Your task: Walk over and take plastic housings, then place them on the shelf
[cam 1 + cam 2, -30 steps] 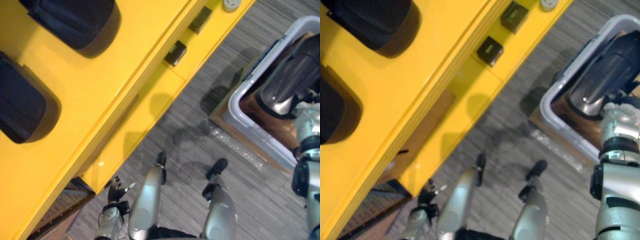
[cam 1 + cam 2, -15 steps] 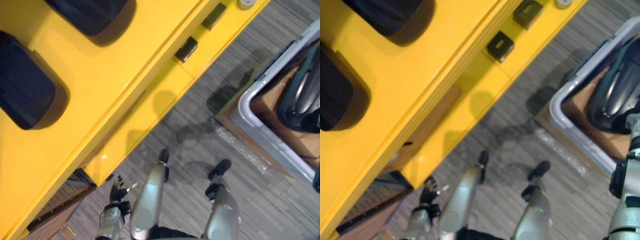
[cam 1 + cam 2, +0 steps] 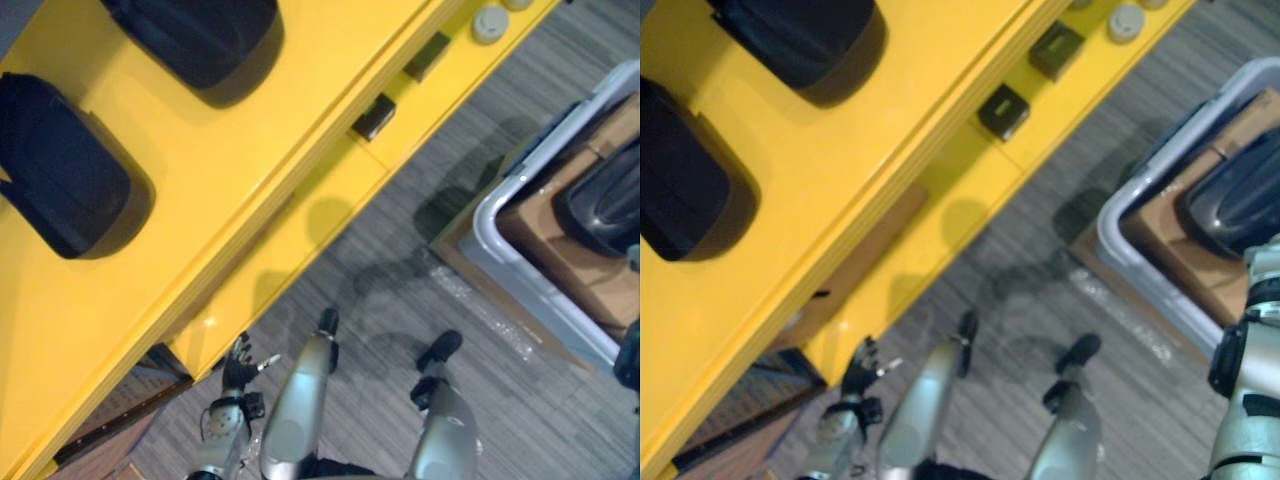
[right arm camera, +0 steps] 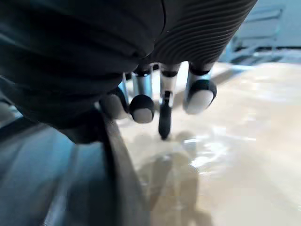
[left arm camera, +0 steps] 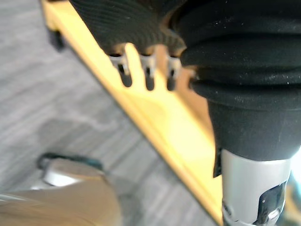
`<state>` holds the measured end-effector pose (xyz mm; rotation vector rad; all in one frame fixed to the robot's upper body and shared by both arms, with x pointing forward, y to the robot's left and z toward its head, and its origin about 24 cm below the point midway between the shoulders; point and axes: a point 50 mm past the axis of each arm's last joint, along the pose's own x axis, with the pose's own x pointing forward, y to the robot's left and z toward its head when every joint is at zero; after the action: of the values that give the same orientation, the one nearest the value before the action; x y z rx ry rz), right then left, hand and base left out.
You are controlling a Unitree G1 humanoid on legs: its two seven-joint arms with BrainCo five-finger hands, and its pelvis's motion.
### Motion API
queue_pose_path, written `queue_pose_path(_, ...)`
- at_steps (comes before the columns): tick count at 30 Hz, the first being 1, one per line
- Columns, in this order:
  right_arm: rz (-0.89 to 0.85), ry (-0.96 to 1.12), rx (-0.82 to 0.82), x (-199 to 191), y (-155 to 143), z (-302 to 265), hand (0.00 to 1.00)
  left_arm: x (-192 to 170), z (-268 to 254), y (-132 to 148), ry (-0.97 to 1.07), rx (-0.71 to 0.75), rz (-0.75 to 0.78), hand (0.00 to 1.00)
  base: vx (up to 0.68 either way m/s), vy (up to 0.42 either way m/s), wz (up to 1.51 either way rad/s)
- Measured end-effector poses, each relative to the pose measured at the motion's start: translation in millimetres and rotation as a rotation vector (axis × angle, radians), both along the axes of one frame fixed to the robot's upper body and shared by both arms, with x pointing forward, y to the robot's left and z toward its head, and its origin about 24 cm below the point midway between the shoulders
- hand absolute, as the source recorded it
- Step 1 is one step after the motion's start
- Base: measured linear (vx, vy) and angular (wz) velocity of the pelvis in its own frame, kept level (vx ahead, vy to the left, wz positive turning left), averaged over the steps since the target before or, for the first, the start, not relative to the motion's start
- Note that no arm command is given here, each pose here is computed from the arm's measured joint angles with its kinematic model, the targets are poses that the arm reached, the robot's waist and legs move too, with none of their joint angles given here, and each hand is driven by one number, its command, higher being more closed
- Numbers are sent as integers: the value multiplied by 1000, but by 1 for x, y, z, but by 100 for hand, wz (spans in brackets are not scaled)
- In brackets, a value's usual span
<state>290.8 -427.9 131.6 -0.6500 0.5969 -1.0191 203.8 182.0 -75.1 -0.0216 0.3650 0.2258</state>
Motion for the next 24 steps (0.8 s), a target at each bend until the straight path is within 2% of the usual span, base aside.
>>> queue_pose_path(3,15,32,-87,-8,0,-16,100,7,7,8,-25,93,-9,0,-62,-4,-34)
queue_pose_path(7,50,-16,-216,-14,7,-32,100,27,26,25,-99,286,10,0,-50,-23,-47)
queue_pose_path(8,57,-28,-241,-15,7,-31,100,31,30,25,-115,305,18,0,-29,-16,-33)
queue_pose_path(13,129,-155,-429,-16,18,-20,100,61,60,31,-233,600,12,0,-32,-24,-37)
queue_pose_path(17,207,-212,-516,-12,31,-15,100,81,75,37,-263,766,25,0,-2,-16,-13)
queue_pose_path(22,322,-284,-600,-7,55,-13,100,91,86,38,-296,787,91,0,37,37,-12)
queue_pose_path(24,354,-345,-640,-7,64,-7,100,96,92,37,-326,751,110,0,26,52,-10)
